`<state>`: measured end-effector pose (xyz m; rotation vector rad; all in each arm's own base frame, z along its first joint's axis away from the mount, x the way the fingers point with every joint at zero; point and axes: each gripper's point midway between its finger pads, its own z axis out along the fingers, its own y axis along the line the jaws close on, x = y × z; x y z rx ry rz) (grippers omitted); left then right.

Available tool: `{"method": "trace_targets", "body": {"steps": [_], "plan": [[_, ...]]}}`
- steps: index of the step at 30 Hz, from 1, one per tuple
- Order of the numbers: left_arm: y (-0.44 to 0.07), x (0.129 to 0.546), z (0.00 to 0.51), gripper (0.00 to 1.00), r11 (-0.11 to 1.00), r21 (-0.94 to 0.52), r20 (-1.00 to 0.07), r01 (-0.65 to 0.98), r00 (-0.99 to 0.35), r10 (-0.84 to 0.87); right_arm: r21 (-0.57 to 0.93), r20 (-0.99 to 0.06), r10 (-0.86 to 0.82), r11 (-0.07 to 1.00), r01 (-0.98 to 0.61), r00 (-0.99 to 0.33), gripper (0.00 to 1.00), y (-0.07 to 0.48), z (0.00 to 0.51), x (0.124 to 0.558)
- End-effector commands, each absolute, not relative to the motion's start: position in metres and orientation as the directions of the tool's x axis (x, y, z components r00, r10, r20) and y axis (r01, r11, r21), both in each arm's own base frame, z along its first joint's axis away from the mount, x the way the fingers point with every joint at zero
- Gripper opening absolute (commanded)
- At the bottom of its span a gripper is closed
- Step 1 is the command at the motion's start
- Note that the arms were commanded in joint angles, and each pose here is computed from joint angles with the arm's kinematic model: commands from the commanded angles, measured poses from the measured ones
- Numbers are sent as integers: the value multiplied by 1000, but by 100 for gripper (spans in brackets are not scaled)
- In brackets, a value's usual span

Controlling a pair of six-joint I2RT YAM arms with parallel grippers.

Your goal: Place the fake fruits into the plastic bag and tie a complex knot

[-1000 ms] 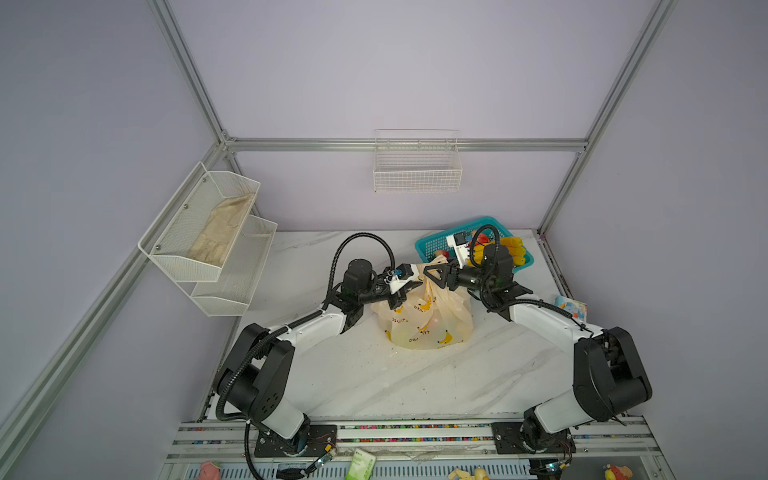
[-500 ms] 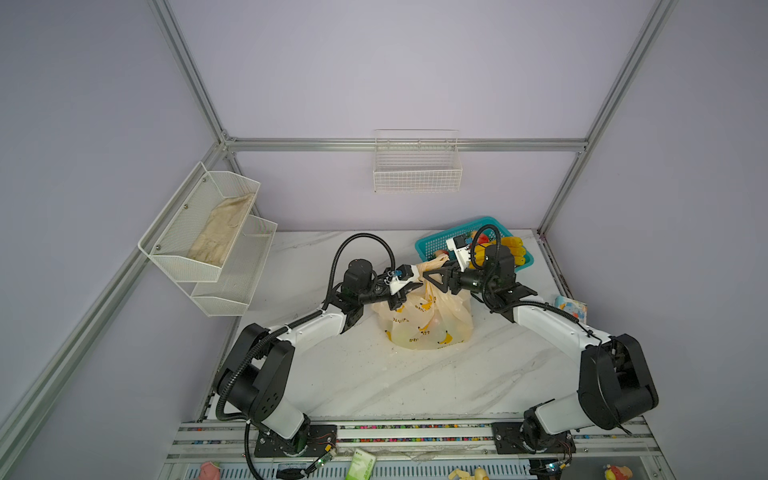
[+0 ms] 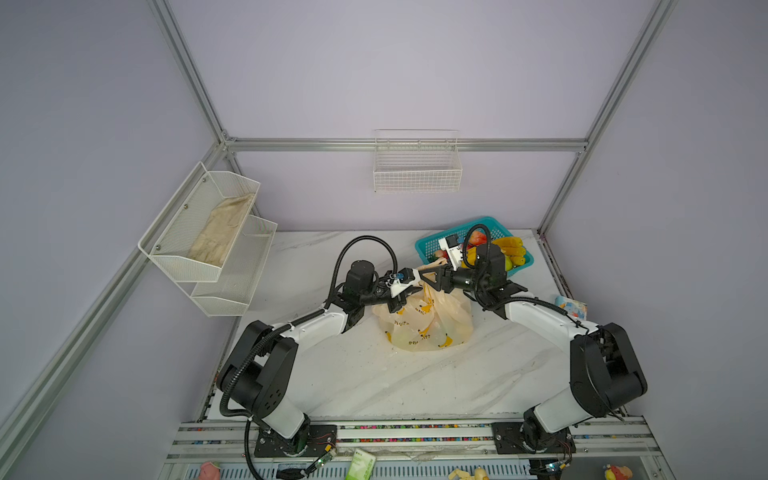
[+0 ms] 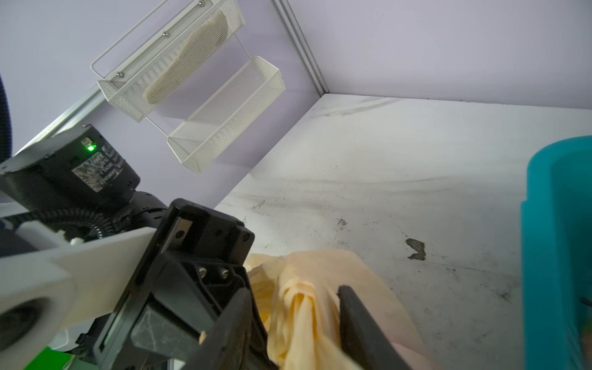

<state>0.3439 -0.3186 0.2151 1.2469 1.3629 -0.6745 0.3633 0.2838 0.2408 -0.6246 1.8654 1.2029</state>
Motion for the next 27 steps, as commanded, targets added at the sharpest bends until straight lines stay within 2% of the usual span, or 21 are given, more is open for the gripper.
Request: {"method": "trace_targets", "body": {"steps": [1,3,6,8,15,19,23,27], "plan": [[-326,352,251,4,282,338,-927,898,267,262,449,-874,14,406,-796,-486,26,289,253,367],[-325,351,251,5,283,339,-927,897,268,262,417,-887,-6,420,-806,-462,16,288,251,368],[-325,350,253,7,285,333,-930,899,263,258,380,-901,-30,424,-822,-432,6,288,252,369],[-325,349,253,13,284,331,-931,900,261,257,359,-911,-37,417,-835,-410,0,289,255,369],[-316,326,270,55,271,321,-938,907,267,219,244,-953,-61,427,-871,-297,0,280,272,370],[-304,303,298,68,280,331,-941,901,291,173,196,-967,-71,402,-894,-244,0,278,282,365],[-291,293,323,77,336,332,-943,882,301,141,155,-977,-80,368,-917,-197,0,279,290,357],[-285,306,338,81,391,335,-942,857,298,154,142,-982,-68,329,-934,-174,0,280,297,348]]}}
